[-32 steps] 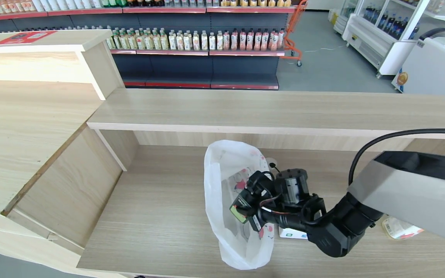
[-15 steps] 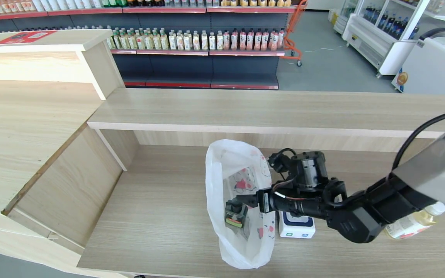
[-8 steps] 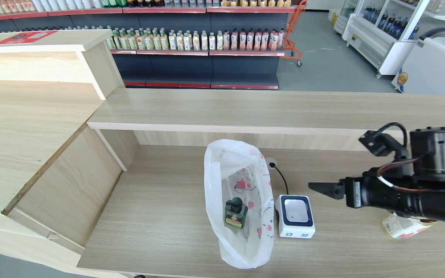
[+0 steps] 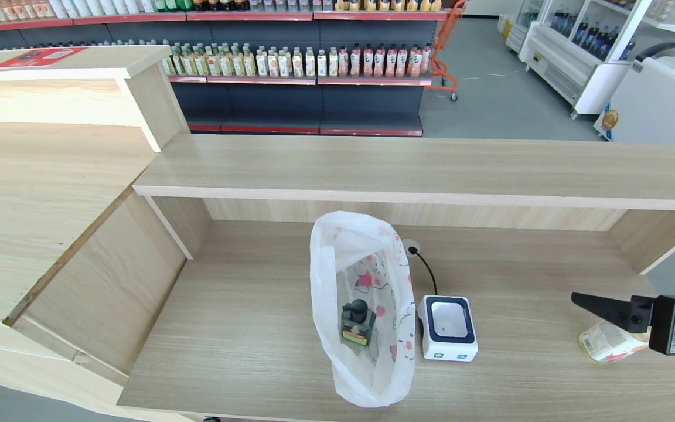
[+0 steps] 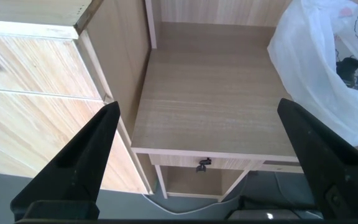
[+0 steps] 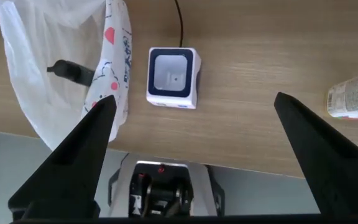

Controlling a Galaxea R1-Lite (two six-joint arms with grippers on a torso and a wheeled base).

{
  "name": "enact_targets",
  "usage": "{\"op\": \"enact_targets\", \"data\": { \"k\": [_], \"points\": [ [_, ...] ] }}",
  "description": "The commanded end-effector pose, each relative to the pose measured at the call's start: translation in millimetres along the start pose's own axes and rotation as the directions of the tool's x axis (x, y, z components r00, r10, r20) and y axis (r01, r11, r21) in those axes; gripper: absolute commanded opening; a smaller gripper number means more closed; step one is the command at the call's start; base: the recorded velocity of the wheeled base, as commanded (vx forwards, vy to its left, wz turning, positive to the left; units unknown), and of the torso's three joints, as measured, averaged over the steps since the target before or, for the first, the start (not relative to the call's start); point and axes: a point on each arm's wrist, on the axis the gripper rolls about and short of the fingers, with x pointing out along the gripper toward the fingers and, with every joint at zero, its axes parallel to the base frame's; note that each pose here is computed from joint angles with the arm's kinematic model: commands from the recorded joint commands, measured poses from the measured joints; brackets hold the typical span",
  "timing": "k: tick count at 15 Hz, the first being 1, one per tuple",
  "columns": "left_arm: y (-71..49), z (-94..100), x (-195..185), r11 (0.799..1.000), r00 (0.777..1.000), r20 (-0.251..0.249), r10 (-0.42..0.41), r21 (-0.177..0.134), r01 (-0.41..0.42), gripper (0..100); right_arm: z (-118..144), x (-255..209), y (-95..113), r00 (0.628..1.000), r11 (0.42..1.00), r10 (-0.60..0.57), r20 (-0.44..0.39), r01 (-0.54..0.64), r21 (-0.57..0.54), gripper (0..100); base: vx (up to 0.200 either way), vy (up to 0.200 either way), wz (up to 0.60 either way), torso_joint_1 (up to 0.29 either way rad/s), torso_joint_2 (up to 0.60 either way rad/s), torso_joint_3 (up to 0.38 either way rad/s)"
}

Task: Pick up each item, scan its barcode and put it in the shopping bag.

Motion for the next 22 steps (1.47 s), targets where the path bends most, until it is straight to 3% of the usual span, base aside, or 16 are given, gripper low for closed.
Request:
{"op": "enact_targets", "data": {
  "k": [1, 12, 18, 22],
  "points": [
    [0.0, 0.0, 0, 1.0, 1.0, 0.0, -0.001, 0.0, 0.001, 100, 4, -11, -1, 0.999, 1.0, -0.016, 0.049, 0.016, 0.006, 100, 0.0, 0.0, 0.0, 0.0, 0.0, 0.0],
    [0.0, 0.0, 0, 1.0, 1.0, 0.0, -0.001, 0.0, 0.001, 100, -3, -6, -8, 0.988, 0.981, -0.153, -0.007, 0.153, 0.122, 100, -0.164, 0.0, 0.0, 0.0, 0.0, 0.002],
    [0.0, -0.2, 0, 1.0, 1.0, -0.001, -0.001, 0.003, 0.001, 100, -5, 15, -42, 0.945, 0.923, -0.312, -0.101, 0.326, 0.202, 100, 0.0, -0.2, 0.0, 0.001, 0.0, 0.003],
    [0.0, -0.2, 0, 1.0, 1.0, -0.001, -0.001, 0.003, 0.001, 100, -4, 22, -48, 0.941, 0.917, -0.316, -0.124, 0.336, 0.213, 100, 0.0, -0.2, 0.0, 0.002, 0.01, 0.004]
  ]
}}
